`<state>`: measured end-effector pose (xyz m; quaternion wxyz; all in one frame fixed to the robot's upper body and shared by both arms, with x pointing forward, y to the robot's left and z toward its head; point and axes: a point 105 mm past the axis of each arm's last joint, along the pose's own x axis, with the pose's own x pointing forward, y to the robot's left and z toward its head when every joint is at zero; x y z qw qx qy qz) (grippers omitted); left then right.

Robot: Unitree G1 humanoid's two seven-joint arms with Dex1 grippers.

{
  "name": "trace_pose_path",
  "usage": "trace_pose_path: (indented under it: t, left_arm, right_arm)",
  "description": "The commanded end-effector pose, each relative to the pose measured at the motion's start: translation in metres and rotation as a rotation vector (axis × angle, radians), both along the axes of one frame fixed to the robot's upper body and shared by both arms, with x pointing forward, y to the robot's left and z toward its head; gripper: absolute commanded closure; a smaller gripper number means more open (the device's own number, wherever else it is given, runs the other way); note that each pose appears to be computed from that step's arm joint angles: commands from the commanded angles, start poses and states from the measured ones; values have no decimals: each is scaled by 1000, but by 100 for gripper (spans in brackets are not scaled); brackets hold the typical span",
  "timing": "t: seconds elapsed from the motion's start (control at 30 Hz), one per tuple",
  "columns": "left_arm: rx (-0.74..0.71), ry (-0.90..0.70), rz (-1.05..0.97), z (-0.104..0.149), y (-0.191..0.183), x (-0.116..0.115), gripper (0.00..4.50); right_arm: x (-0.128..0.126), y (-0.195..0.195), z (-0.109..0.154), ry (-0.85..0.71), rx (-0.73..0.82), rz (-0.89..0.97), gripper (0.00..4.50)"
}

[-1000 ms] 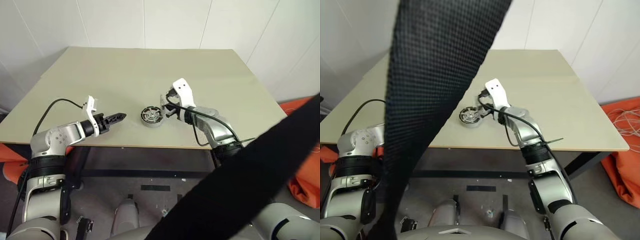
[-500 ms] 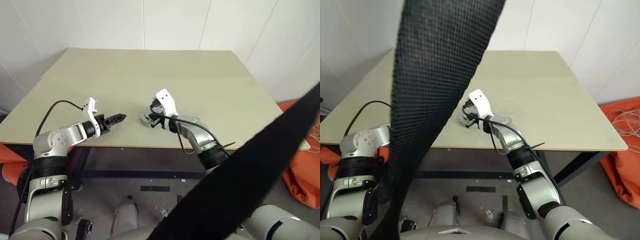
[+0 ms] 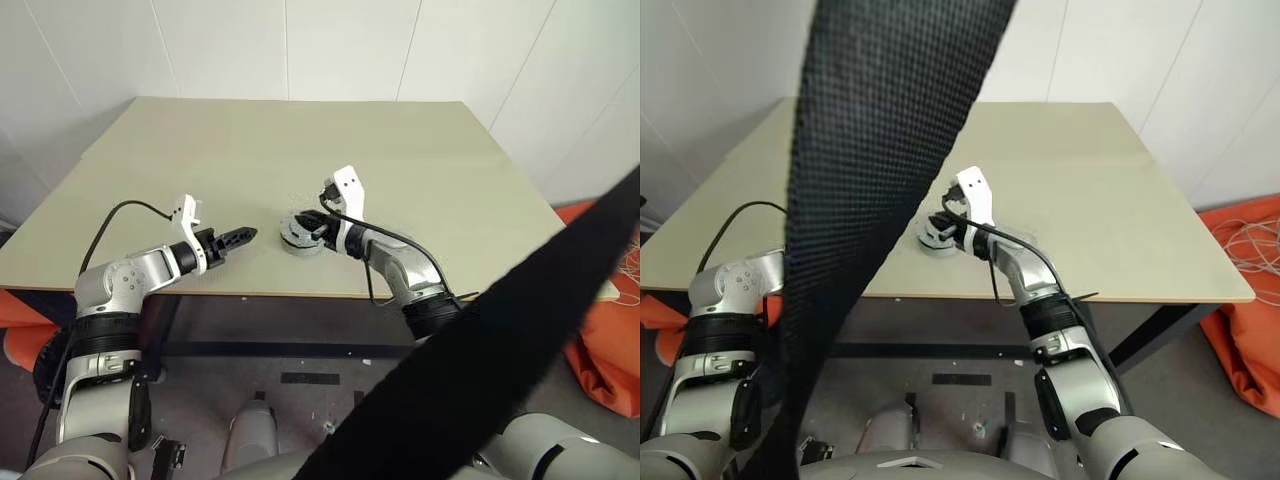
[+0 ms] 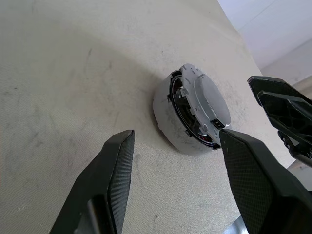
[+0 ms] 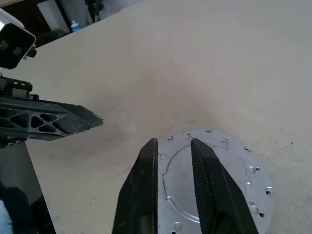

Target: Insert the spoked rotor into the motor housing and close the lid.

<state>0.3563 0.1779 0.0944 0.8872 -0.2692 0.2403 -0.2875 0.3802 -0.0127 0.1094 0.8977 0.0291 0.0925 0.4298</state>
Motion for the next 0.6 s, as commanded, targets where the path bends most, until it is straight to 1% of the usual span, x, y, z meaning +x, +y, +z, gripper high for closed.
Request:
trace_pose_path:
  t: [0.03, 0.17, 0.23, 0.27, 0.33, 0.43, 0.6]
  left_arm:
    - [4, -60, -10, 16, -3, 6, 152]
    - [6, -65, -14, 17, -4, 7, 152]
    - [7, -68, -13, 18, -3, 7, 152]
    - [8, -69, -13, 18, -3, 7, 152]
    - [9, -71, -12, 18, -2, 6, 152]
    - [9, -72, -11, 18, -2, 6, 152]
    - [8, -74, -7, 17, -3, 5, 152]
  right_arm:
    - [-3, 5, 8, -41, 43, 35, 228]
    - [2, 5, -2, -22, 31, 21, 91]
    - [5, 5, -5, -21, 24, 10, 15]
    - [8, 4, -6, -18, 21, -2, 3]
    - [13, 2, -9, -15, 9, -22, 3]
    - [19, 3, -15, -19, -50, -33, 3]
    - [24, 7, -15, -38, -63, -35, 3]
